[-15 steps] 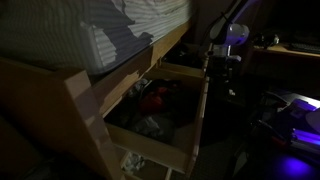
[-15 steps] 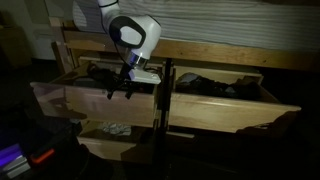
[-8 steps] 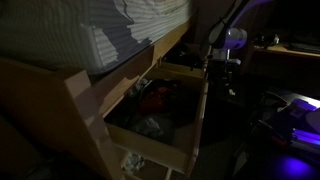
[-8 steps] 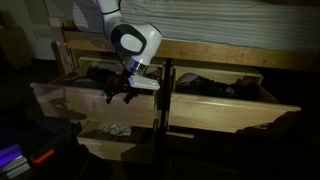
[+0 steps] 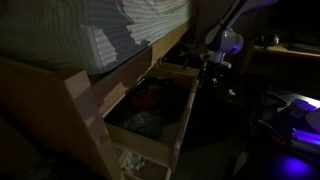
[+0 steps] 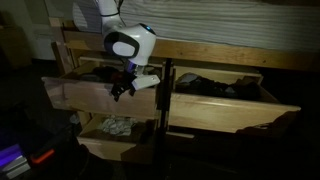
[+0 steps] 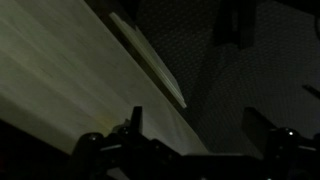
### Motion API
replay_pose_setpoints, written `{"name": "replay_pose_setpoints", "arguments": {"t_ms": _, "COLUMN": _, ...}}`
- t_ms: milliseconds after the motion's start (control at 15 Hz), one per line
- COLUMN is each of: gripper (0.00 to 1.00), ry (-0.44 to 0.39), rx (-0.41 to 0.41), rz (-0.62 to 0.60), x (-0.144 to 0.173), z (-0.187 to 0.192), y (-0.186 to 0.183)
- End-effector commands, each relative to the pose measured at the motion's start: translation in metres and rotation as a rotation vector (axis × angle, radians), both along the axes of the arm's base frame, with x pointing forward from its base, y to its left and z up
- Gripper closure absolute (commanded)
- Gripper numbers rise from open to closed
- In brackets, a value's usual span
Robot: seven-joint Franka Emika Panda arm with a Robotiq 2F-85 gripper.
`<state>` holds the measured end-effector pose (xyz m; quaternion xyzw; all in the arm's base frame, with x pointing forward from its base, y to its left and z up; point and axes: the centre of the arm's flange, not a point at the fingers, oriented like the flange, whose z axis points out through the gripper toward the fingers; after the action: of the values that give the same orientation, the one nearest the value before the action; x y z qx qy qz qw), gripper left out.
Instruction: Take the green garment out of the top right drawer, put it in the top left drawer then close both drawers
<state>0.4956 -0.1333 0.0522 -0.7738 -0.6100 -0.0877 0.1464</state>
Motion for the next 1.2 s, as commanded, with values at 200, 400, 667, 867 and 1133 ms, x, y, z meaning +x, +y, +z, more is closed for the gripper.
{"name": "replay_pose_setpoints", "arguments": {"t_ms": 200, "gripper": 0.00, "ry": -0.312, "rx": -0.077, "rz": 0.190, "x": 0.032, "z": -0.025, "y": 0.079}}
{"name": "replay_pose_setpoints", "arguments": {"t_ms": 400, "gripper": 0.00, "ry": -0.431, "rx": -0.148, "rz": 0.315, "x": 0.050, "z": -0.007, "y": 0.116}}
{"name": "replay_pose_setpoints", "arguments": {"t_ms": 667, "gripper": 0.00, "ry": -0.596, "rx": -0.230, "rz": 0.473, "x": 0.067, "z": -0.001, "y": 0.132}}
{"name": "replay_pose_setpoints", "arguments": {"t_ms": 867, "gripper": 0.00, "ry": -0.620, "rx": -0.235, "rz": 0.496, "x": 0.065, "z": 0.009, "y": 0.133}}
{"name": "replay_pose_setpoints", "arguments": {"t_ms": 1133, "gripper": 0.00, "ry": -0.667, "rx": -0.265, "rz": 0.513, "x": 0.061, "z": 0.000, "y": 0.122}}
